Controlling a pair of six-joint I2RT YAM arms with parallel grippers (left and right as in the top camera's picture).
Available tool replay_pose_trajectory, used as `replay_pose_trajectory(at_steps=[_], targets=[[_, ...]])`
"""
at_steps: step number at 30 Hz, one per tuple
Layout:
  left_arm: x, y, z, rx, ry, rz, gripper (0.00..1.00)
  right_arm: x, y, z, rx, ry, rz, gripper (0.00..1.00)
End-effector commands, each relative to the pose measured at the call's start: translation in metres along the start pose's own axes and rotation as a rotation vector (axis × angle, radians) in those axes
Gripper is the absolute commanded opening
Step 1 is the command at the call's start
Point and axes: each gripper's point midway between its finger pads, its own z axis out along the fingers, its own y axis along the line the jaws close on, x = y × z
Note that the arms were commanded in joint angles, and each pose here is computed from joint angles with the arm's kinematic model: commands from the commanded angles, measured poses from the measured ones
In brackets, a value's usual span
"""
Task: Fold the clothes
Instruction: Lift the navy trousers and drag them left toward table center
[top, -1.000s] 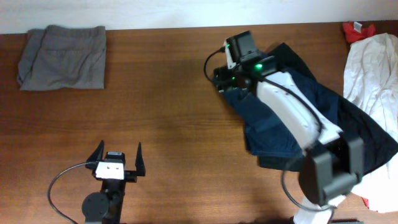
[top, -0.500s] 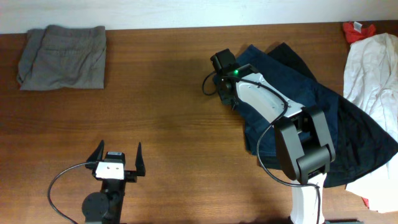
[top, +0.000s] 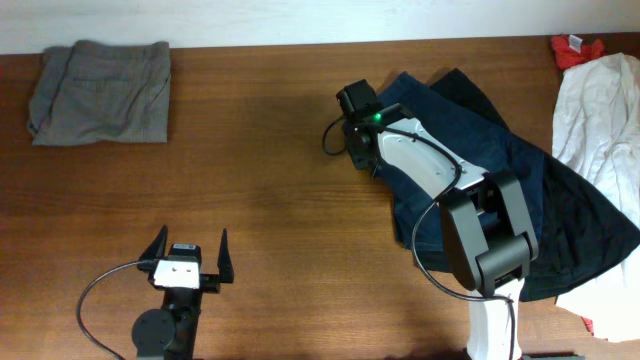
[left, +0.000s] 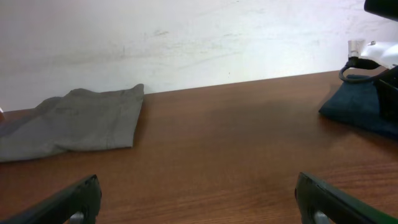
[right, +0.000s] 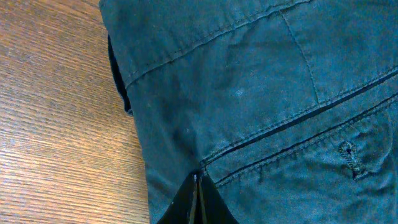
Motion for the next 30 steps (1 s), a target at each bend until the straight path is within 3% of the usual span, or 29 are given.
replay_pose_trajectory(at_steps=[1,6,10,15,22,30], targets=[[0.003,0.002,0.000,-0.008,0.004,0.016,0.99,-0.019,-0.004,-0.033,-0.005,-0.083,0.047,0.04],[0.003,0.002,0.000,-0.008,0.004,0.016,0.99,-0.044,-0.011,-0.109,-0.028,-0.252,0.070,0.04],[0.003,0.002,0.000,-0.008,0.004,0.016,0.99,-0.052,0.010,-0.162,-0.068,-0.362,0.029,0.04],[0.003,0.002,0.000,-0.008,0.004,0.016,1.00,-0.045,0.095,-0.199,-0.185,-0.430,-0.110,0.04],[0.003,0.002,0.000,-0.008,0.004,0.016,0.99,-0.036,0.211,-0.237,-0.378,-0.548,-0.170,0.04],[0.003,0.002,0.000,-0.008,0.004,0.016,0.99,-0.014,0.265,-0.249,-0.499,-0.536,-0.191,0.04]])
